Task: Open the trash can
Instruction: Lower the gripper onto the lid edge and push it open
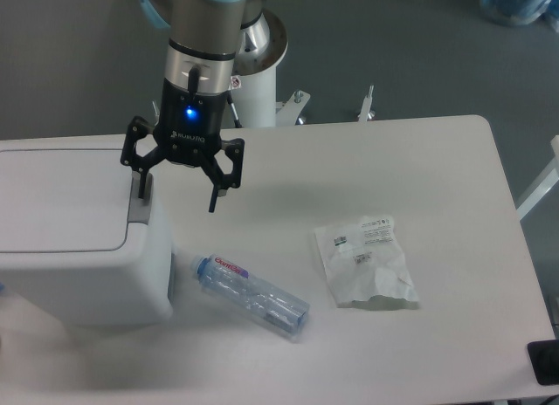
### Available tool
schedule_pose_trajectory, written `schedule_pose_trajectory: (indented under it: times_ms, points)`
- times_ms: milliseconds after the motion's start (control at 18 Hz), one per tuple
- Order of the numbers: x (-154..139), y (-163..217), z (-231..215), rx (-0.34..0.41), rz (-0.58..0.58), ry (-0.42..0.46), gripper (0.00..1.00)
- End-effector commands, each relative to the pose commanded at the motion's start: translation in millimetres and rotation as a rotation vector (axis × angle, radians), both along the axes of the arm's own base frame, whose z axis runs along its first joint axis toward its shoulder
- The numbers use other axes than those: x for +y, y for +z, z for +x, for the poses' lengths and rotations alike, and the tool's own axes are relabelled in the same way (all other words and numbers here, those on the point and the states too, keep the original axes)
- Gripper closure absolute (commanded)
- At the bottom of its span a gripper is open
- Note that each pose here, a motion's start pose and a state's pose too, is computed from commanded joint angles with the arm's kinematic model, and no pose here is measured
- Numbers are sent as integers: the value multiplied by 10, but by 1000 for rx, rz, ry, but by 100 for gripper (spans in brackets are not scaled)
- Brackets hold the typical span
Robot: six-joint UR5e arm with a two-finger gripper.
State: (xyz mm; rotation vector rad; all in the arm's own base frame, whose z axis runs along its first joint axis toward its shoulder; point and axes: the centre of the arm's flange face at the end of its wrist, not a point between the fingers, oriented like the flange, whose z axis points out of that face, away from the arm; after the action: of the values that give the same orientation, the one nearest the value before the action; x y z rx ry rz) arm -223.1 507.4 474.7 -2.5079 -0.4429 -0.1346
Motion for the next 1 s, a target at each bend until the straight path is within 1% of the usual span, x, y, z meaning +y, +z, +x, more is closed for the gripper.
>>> schedule_pose_trajectory:
  times_ms: [1000]
  points:
    - [32, -50, 6, -9, -7, -4, 0]
